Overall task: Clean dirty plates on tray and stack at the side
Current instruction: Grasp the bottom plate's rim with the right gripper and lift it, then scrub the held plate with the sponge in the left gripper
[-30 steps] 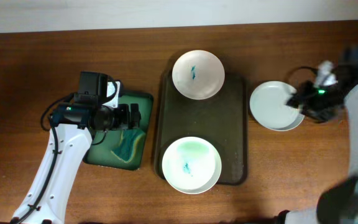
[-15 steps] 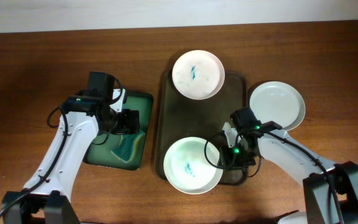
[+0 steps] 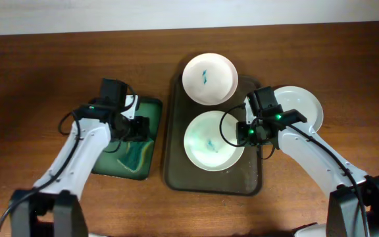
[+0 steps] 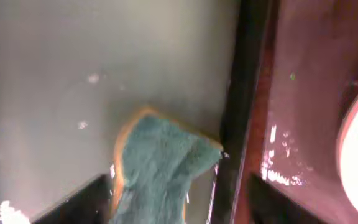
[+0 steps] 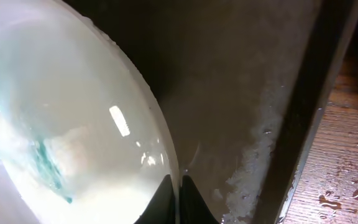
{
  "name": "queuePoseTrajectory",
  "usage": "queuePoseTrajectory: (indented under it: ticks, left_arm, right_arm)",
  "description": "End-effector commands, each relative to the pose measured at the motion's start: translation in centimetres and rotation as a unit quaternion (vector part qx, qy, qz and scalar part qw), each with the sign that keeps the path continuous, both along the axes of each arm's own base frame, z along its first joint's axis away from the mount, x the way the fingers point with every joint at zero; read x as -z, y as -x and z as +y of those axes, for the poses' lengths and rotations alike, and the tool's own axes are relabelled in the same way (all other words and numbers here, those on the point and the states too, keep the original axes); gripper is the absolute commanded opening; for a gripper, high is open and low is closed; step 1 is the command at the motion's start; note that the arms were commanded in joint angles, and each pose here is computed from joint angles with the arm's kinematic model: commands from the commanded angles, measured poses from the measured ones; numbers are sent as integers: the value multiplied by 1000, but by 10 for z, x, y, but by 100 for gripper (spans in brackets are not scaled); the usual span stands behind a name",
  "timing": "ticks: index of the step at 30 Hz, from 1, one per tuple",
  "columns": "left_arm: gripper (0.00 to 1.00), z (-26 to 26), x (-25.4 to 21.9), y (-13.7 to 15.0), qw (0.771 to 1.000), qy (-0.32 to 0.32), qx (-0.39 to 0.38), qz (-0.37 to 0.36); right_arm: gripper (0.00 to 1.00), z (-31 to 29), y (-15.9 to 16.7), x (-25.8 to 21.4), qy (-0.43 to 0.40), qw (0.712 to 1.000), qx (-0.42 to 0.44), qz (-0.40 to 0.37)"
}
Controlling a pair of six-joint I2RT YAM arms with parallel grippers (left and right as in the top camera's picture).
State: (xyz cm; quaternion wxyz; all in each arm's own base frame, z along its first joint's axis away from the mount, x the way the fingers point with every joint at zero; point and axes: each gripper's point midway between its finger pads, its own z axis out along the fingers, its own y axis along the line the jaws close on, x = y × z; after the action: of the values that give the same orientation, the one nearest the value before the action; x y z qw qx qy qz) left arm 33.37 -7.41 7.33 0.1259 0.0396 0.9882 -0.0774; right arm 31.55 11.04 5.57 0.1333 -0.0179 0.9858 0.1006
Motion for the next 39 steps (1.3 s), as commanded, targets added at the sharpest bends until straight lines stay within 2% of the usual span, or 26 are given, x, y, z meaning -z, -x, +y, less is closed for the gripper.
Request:
queuePoseTrajectory:
  ticks: [1,3,4,6,8,11,12,13,14,15,16,19,22,23,24,27,32,36,39]
  left_arm:
    - [44,4,50,15,998,-24,6,63]
    - [30,-2,78,26,994,-13,12,112]
    - [14,-3,84,28,992,-13,13,121]
    - [0,-3,89,28,992,-16,14,126]
    - [0,-5,73,16,994,-13,14,106]
    - [0,-9,22,-8,998,-4,14,54]
    - [11,-10,5,-12,999,-2,16,36]
    - [36,-10,-1,-10,999,-3,22,34]
    - [54,-9,0,-5,999,-7,29,43]
    - [64,-7,3,2,998,-10,30,57]
    - [65,-5,7,12,997,-13,30,77]
    - [52,-2,32,34,994,-15,30,107]
    - [40,-1,74,44,995,-10,31,90]
    - [26,-2,78,43,996,-9,31,84]
    - [0,-2,78,42,996,-8,31,80]
    - [0,-3,59,32,996,-8,30,79]
    - [0,-2,-26,3,998,-23,26,47]
    - [0,8,-26,3,997,-52,21,48]
    - [0,5,-26,5,998,-41,21,52]
  right_arm:
    - [4,-3,-2,-3,5,1000,12,-2]
    - [4,-3,-2,-2,5,1000,12,-1]
    - [4,-3,-2,-2,5,1000,12,-2]
    - [4,-3,-2,-3,5,1000,12,-2]
    - [4,-3,-2,-3,5,1000,12,-2]
    - [5,-4,-2,-2,5,1000,12,-1]
    - [4,-4,-2,-2,5,1000,12,-1]
    - [5,-4,-2,-2,5,1000,12,-1]
    - [5,-4,-2,-2,5,1000,11,-1]
    - [5,-4,-1,-2,5,1000,12,0]
    - [5,-4,-1,-2,5,1000,12,0]
    - [6,-4,-1,-2,5,1000,11,1]
    - [6,-4,-1,-2,5,1000,12,1]
    - [6,-4,-1,-2,5,1000,12,1]
    - [6,-4,-1,-2,5,1000,12,1]
    - [6,-4,-1,-2,6,1000,12,1]
    - [6,-4,1,-1,7,1000,12,5]
    - [6,-4,1,0,7,1000,12,5]
    - [6,-4,1,0,7,1000,12,5]
